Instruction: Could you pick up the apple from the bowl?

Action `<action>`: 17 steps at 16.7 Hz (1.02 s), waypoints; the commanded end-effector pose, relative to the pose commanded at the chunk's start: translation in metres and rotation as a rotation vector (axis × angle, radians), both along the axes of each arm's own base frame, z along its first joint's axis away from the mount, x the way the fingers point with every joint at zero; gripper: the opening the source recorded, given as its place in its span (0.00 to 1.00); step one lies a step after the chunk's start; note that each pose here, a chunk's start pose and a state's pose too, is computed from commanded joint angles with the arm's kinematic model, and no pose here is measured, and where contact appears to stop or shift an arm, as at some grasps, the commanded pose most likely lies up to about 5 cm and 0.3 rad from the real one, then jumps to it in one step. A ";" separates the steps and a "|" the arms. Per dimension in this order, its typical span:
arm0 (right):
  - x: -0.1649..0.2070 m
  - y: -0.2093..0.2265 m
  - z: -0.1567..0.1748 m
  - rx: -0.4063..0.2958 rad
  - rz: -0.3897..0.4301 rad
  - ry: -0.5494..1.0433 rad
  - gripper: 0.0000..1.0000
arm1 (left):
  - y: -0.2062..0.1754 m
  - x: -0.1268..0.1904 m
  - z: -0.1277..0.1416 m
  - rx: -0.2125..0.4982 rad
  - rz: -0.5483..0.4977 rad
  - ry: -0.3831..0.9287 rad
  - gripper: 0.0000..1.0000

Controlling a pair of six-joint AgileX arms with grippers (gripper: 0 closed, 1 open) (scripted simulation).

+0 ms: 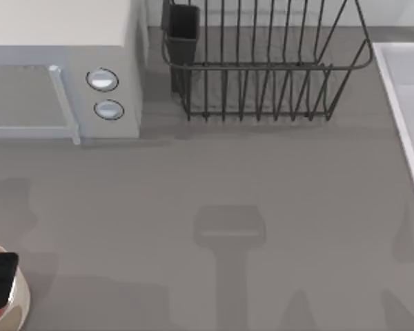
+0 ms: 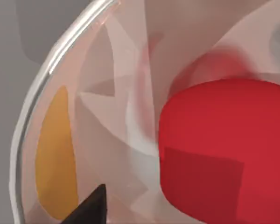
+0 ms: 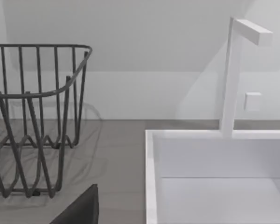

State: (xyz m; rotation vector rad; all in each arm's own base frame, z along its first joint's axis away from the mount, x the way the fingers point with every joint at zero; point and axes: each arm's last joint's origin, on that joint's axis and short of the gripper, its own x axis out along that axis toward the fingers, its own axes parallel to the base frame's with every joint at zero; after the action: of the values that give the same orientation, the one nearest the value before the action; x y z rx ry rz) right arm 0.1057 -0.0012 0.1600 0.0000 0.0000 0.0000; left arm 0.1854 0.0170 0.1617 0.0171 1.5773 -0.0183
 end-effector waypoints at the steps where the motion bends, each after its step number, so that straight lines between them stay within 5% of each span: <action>1: 0.000 0.000 0.000 0.000 0.000 0.000 1.00 | 0.000 0.002 -0.011 0.001 0.000 -0.010 1.00; 7: 0.000 0.000 0.000 0.000 0.000 0.000 1.00 | 0.000 -0.004 -0.066 0.001 0.002 -0.015 1.00; 12: 0.000 0.000 0.000 0.000 0.000 0.000 1.00 | 0.000 -0.006 -0.071 0.001 0.003 -0.007 1.00; 17: 0.000 0.000 0.000 0.000 0.000 0.000 1.00 | 0.000 -0.006 -0.071 0.001 0.003 -0.007 0.62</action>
State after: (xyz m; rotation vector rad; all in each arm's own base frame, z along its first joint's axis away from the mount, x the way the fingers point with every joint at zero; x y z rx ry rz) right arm 0.1057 -0.0012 0.1600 0.0000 0.0000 0.0000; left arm 0.1792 0.0170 0.0906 0.0157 1.5707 -0.0157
